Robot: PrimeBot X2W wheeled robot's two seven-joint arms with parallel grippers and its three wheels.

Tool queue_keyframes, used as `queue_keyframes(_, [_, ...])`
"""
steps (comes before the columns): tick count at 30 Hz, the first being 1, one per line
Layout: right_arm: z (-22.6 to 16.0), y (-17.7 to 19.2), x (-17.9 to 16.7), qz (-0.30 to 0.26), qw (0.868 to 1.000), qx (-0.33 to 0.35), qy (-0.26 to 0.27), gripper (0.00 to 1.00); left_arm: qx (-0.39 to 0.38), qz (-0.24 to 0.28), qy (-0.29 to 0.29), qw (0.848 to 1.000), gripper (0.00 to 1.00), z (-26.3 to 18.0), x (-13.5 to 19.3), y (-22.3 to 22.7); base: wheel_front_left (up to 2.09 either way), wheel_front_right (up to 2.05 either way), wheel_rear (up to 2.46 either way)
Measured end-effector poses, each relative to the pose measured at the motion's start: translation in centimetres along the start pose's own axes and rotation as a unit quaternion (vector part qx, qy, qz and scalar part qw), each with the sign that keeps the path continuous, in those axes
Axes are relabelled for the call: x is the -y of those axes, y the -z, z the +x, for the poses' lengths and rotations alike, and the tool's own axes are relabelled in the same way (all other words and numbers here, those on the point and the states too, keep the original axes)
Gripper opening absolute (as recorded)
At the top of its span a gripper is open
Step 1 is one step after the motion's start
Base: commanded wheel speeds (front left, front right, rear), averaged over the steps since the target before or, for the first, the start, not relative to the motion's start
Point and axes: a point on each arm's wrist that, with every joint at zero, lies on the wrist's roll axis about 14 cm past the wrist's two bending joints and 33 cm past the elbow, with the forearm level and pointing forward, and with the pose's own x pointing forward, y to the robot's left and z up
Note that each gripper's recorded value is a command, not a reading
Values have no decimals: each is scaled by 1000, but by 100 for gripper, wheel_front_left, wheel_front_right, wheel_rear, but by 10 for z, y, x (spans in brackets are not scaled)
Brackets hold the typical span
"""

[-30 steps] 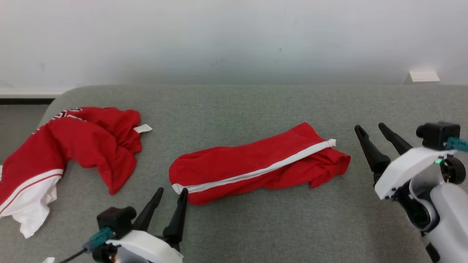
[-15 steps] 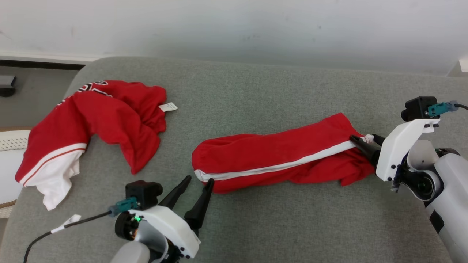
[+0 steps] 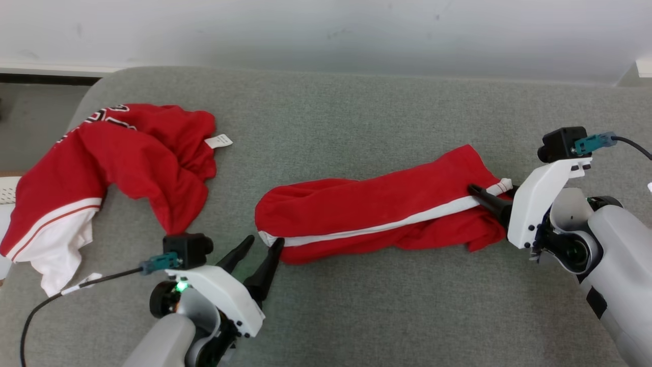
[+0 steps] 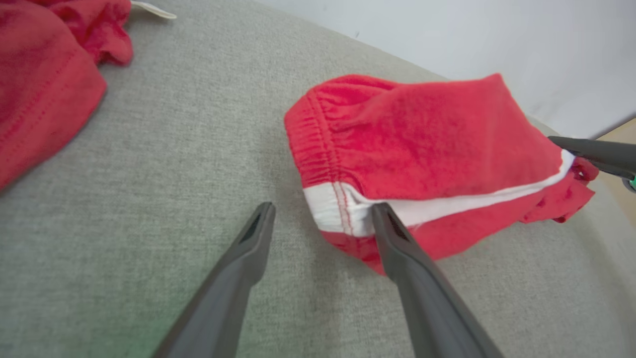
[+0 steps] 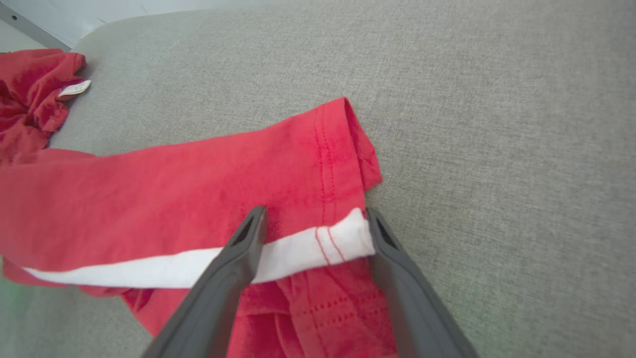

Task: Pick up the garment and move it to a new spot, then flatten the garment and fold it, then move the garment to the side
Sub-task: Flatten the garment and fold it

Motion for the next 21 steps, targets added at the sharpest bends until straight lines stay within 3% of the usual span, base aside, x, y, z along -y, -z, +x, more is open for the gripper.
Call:
queue_keyframes(2, [0, -2, -2, -2, 1000, 3, -3, 93, -2, -8, -2, 1000, 100, 3, -1, 1, 0, 0, 0])
queue_keyframes(3, [0, -2, -3, -3, 1000, 4, -5, 76, -3, -8, 1, 1000, 100, 4, 0, 1, 0, 0, 0])
queue_keyframes(4, [0, -3, -5, -4, 1000, 5, -8, 53, -5, -7, 4, 1000, 100, 5, 2, 2, 0, 0, 0])
queue_keyframes(5, [0, -2, -6, -5, 1000, 4, -9, 43, -7, -8, 9, 1000, 100, 5, 5, 2, 0, 0, 0])
queue_keyframes(6, [0, -1, -8, -7, 1000, 3, -12, 11, -5, -12, 13, 1000, 100, 6, 8, 1, 0, 0, 0])
queue_keyframes(7, [0, -1, -10, -8, 1000, 4, -15, 0, -2, -14, 17, 1000, 75, 7, 10, 0, 0, 0, 0])
queue_keyframes(8, [0, -3, -12, -9, 1000, 9, -18, 0, 1, -12, 20, 1000, 42, 7, 12, -2, 0, 0, 0])
queue_keyframes(9, [-1, -4, -14, -10, 1000, 13, -20, 0, 5, -9, 23, 1000, 0, 7, 13, -4, 0, 0, 0])
queue_keyframes(16, [-12, -14, -25, -18, 998, 45, -31, 0, 28, -9, 31, 999, 0, 2, 17, -14, 0, 0, 0])
queue_keyframes(21, [-33, -40, -33, -11, 992, 115, -43, 0, 48, 4, 41, 998, 0, -7, 24, -26, 0, 0, 0])
